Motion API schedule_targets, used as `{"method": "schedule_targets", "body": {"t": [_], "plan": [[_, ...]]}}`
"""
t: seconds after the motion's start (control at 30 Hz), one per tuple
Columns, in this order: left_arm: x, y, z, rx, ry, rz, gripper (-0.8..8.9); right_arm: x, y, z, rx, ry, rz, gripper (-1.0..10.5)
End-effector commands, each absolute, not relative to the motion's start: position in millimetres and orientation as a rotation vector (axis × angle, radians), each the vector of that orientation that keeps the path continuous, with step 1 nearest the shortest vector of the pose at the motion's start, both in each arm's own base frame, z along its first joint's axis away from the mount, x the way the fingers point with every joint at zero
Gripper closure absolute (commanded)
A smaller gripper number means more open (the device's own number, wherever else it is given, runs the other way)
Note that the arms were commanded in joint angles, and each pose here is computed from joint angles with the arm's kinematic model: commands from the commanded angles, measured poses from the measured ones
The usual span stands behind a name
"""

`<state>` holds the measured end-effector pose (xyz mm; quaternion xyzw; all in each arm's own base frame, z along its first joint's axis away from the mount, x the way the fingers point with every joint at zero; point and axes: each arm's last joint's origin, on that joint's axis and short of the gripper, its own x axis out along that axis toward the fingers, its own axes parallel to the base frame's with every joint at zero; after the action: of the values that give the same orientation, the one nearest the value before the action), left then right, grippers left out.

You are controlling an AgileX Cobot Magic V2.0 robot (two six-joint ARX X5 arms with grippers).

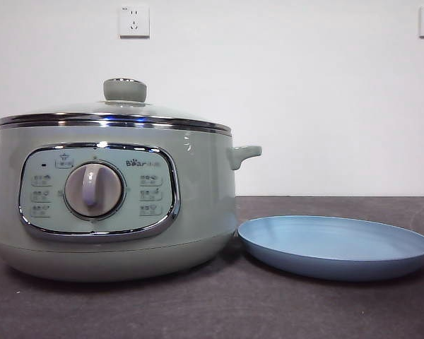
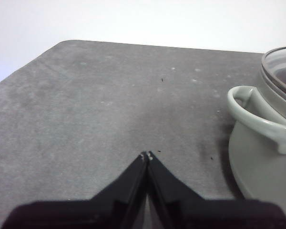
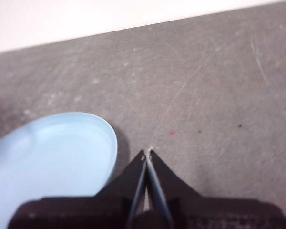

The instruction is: Take the pumpkin out from the steamer,put the pumpkin in the blue plate,close the lid

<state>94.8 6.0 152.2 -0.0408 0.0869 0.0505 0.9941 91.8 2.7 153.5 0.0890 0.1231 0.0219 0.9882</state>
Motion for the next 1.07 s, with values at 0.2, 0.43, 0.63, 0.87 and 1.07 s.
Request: {"method": "schedule_targets", "body": {"t": [0.2, 0.43, 0.63, 0.87, 1.07], "plan": [[96, 1, 149, -0.345, 0.184, -0.046, 8.17, 92, 3, 152, 0.477, 0.25, 0.001, 9.6], [95, 0, 153, -0.381, 0.178, -0.101, 8.19, 92, 3, 154, 0.485, 0.239, 0.011, 9.6], [92, 0, 172, -0.419, 0.151, -0.095, 8.19, 90, 3, 171, 0.502, 0.196, 0.021, 9.6], [95, 1, 211, -0.404, 0.155, -0.076, 8.19, 90, 3, 205, 0.498, 0.173, 0.027, 9.6], [112, 0, 247, -0.329, 0.204, -0.119, 8.19, 99, 4, 247, 0.404, 0.179, 0.055, 9.6]]}}
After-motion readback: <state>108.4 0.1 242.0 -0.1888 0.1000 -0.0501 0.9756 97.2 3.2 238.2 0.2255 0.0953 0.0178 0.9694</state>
